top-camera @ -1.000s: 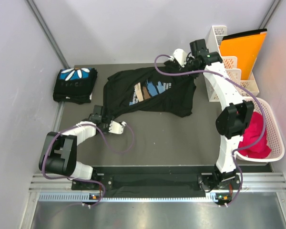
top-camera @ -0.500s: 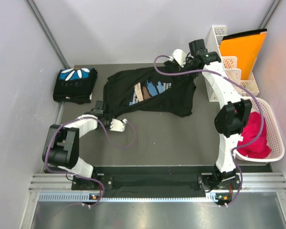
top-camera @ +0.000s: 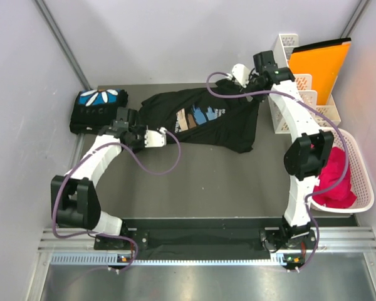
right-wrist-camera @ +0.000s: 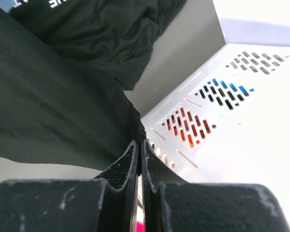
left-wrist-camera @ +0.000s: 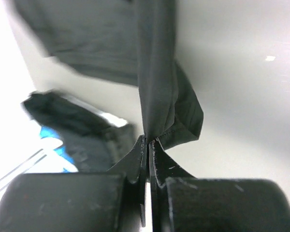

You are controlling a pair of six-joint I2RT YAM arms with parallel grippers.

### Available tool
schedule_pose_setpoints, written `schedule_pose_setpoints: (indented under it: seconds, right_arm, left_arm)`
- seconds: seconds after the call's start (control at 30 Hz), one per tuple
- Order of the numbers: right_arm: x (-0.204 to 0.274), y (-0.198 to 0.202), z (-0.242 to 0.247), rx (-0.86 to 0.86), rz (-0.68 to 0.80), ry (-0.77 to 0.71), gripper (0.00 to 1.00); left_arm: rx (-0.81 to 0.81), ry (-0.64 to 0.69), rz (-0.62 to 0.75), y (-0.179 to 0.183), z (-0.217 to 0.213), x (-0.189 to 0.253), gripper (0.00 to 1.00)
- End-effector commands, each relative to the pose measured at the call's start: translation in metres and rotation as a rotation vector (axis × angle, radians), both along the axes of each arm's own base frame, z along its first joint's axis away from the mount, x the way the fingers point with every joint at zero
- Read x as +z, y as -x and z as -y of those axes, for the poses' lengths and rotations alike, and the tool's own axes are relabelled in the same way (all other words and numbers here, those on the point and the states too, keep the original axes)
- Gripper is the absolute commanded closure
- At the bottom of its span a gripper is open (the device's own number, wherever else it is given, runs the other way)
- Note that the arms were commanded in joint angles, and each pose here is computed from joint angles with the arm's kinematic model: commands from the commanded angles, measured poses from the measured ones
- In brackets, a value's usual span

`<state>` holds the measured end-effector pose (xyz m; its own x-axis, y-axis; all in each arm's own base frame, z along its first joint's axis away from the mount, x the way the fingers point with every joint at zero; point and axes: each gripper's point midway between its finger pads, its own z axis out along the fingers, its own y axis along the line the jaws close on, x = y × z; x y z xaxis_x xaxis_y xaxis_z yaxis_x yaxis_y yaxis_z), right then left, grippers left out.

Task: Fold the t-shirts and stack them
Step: Flatten the tshirt out

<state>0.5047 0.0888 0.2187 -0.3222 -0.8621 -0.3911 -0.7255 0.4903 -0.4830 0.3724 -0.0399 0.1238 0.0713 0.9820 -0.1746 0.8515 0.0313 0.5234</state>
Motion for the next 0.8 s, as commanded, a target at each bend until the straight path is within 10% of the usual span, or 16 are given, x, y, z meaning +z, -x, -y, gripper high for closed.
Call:
schedule_pose_setpoints:
  seconds: [0.0, 0.77]
  right_arm:
    - [0.063, 0.007, 0.022, -0.024, 0.153, 0.007, 1.00]
    - [0.239, 0.069, 0.098, -0.155, 0.756, 0.096, 1.00]
  left_arm:
    - [0.012, 0.064, 0.082, 0.000, 0.004, 0.044, 1.00]
    - [0.084, 0.081, 0.571, -0.053, -0.037, 0.173, 1.00]
